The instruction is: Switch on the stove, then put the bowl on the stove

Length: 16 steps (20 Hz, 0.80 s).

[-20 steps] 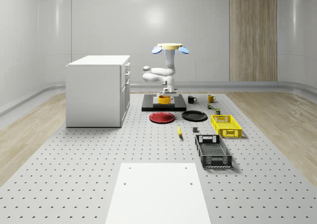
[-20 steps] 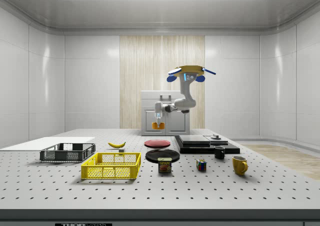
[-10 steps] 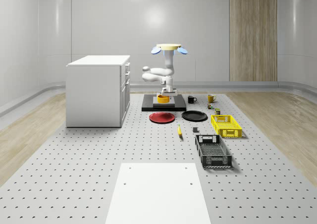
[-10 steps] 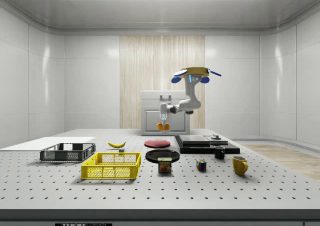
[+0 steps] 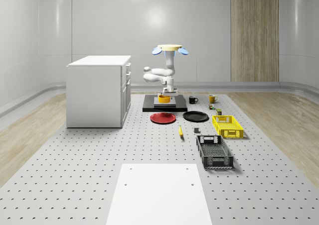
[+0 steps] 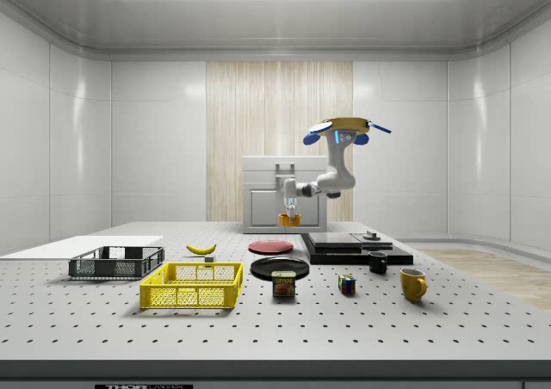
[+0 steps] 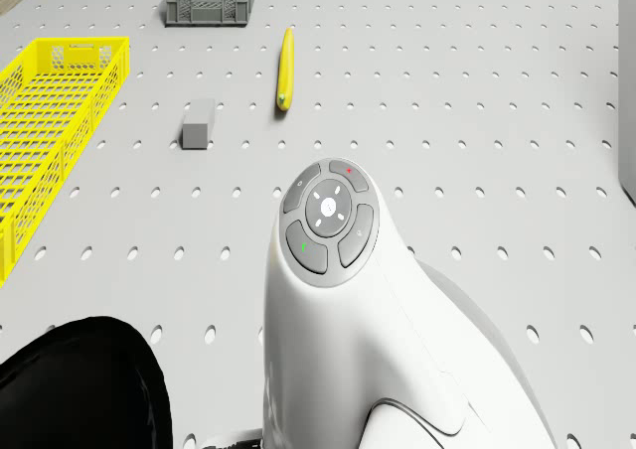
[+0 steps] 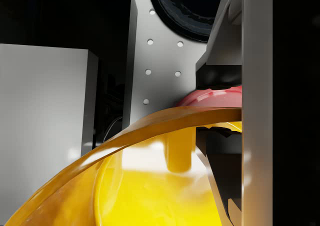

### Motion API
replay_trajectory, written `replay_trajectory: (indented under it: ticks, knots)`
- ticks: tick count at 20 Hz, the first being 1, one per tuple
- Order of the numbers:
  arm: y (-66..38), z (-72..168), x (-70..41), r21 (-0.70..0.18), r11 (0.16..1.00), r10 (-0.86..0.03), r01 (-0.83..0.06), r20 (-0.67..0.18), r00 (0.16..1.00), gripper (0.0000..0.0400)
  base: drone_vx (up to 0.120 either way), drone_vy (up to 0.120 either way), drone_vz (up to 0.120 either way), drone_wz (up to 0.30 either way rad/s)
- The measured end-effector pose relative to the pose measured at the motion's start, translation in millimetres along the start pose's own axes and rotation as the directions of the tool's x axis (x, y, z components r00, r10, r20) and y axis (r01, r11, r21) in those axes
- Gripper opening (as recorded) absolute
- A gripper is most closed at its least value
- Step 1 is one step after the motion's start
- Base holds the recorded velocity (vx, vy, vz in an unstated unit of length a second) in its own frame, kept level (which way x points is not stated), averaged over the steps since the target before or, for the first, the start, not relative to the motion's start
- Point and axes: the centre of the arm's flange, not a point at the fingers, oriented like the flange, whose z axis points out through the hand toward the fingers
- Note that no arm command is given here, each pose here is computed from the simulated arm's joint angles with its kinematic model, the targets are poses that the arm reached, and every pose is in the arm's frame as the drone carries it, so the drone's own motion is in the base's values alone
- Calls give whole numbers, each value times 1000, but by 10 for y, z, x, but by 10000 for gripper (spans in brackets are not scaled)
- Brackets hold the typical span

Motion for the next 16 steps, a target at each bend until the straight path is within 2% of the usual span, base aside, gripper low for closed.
replay_trajectory:
  ticks: [14, 16]
  knots:
    - [0, 0, 0, 0, 1000, 0, 0, 0, 1000, 108, -120, 0, 0, 0]
    - [0, 0, 0, 0, 1000, 0, 0, 0, 1000, 108, -120, -80, 0, 0]
